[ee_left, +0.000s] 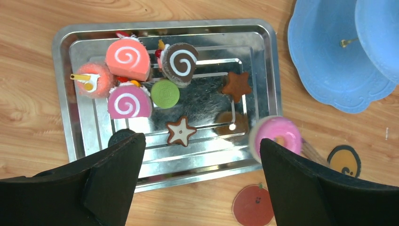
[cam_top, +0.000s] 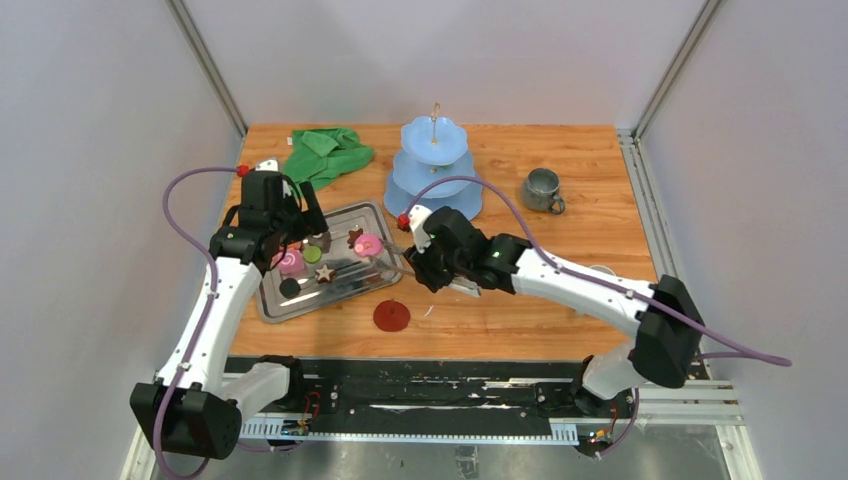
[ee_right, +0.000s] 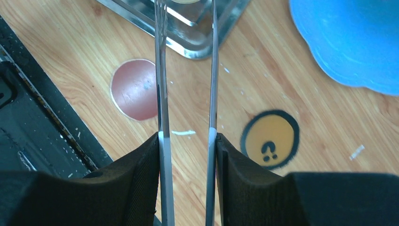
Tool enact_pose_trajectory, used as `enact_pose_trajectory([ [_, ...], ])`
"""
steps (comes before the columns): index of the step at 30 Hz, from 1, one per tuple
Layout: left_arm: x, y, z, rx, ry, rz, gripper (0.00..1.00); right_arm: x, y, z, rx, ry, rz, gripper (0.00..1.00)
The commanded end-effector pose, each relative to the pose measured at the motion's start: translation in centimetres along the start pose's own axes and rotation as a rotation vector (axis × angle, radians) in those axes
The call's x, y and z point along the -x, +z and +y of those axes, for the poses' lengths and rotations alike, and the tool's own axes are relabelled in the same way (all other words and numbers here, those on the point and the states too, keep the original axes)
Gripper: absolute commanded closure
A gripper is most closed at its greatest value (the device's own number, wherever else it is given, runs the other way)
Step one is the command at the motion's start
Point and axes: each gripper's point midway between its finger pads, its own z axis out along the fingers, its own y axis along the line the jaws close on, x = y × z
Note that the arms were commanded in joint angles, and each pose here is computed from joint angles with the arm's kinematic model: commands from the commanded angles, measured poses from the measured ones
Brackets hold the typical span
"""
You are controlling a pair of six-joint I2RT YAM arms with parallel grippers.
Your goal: Serve the afternoon tea
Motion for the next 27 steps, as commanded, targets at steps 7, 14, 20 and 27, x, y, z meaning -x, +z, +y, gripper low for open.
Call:
enact_pose_trajectory([
  [7,0.9,-0.8,-0.2,-0.023,-0.008,-0.042,0.04,1.9,-8.5,-6.9,-0.190,0.160,-0.178,0.99],
  [14,0.5,-0.7,-0.3,-0.034,-0.011,-0.035,0.04,4.2,-10.5,-10.2,-0.261,0.203,-0.242,0.99],
  [20,0.4,-0.8,-0.2,-0.036,-0.013,-0.038,0.04,5.1,-8.6,-11.4,-0.276,0.231,-0.238,0.99],
  [27,0.2,-0.7,-0.2,-0.039,-0.012,-0.034,0.04,6.5,-6.1,-12.6,-0.290,0.317,-0.265,0.99],
])
